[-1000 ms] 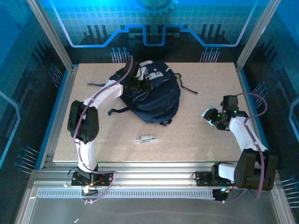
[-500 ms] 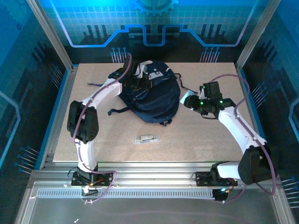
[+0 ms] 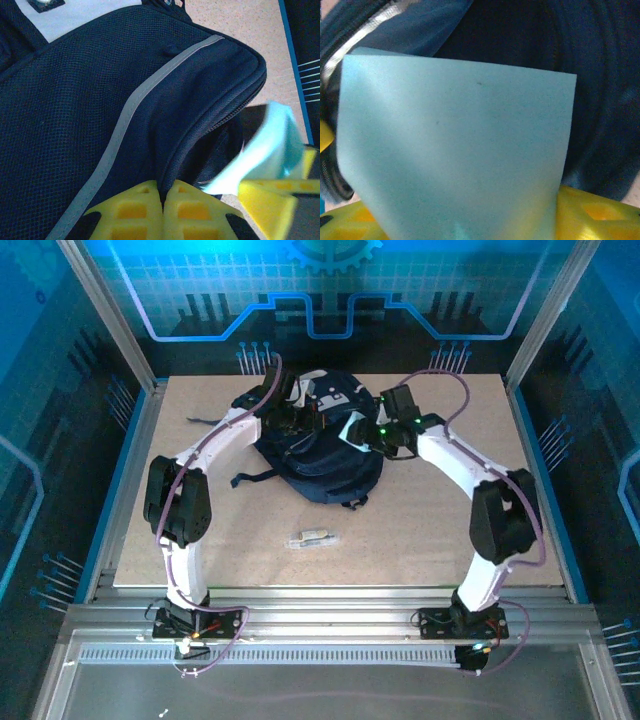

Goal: Pack books, pencil case, and school supplies into a backpack

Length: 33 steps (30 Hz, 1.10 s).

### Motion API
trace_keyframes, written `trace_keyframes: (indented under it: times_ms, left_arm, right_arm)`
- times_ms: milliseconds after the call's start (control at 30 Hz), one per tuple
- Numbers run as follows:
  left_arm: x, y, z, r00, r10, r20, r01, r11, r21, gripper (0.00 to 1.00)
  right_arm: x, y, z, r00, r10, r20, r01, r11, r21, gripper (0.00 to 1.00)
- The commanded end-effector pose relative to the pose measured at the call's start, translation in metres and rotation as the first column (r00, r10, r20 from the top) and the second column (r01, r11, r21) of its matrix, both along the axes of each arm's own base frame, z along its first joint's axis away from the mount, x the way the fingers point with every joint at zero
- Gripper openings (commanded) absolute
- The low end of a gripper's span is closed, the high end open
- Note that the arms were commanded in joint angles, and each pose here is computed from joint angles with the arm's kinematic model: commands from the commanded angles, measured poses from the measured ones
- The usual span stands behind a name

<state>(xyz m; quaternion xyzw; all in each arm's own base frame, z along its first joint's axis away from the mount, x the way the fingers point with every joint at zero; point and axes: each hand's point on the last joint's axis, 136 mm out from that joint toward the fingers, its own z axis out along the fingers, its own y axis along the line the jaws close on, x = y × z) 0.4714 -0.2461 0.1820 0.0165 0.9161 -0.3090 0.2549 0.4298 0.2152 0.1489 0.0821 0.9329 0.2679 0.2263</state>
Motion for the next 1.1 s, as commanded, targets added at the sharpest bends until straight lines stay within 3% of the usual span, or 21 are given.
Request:
trace_keyframes:
  times_ms: [0,67,167,500,567,800,967,1067]
  left_arm:
    - [0.005,0.007,0.030,0.998,0.021,0.051,-0.020,1.000,-0.018,0.00]
    - [0.005,0.007,0.032,0.998,0.022,0.053,-0.021,1.000,-0.018,0.00]
    - [0.006,0.008,0.034,0.998,0.026,0.059,-0.026,1.000,-0.014,0.00]
    - [0.007,0.008,0.037,0.997,0.040,0.062,-0.038,0.999,-0.028,0.00]
    - [0.006,0.007,0.038,0.997,0.037,0.060,-0.035,0.999,-0.034,0.00]
    - [0.001,0.003,0.040,0.998,0.028,0.052,-0.025,0.998,-0.050,0.00]
    - [-0.003,-0.002,0.043,0.998,0.019,0.052,-0.016,0.998,-0.060,0.00]
    - [-0.004,-0.006,0.043,0.999,0.012,0.049,-0.009,0.998,-0.066,0.00]
  right_arm:
    - [0.011,0.015,0.002,1.000,0.007,-0.013,-0.007,1.000,0.021,0.65]
    - [0.013,0.020,-0.001,1.000,0.012,-0.026,-0.011,0.999,0.034,0.74]
    - [0.012,0.024,0.006,1.000,0.020,-0.008,-0.020,0.999,0.047,0.99]
    - [-0.008,-0.005,0.029,0.998,-0.005,0.061,0.007,0.999,-0.039,1.00]
    - [-0.010,-0.012,0.026,0.997,-0.019,0.075,0.024,0.998,-0.055,0.97]
    - [0.005,-0.007,0.011,0.997,-0.027,0.079,0.029,0.999,-0.022,0.66]
    - [0.022,-0.002,-0.005,0.997,-0.049,0.065,0.050,0.999,-0.011,0.54]
    - [0.032,0.007,-0.006,0.995,-0.051,0.086,0.048,0.998,0.034,0.40]
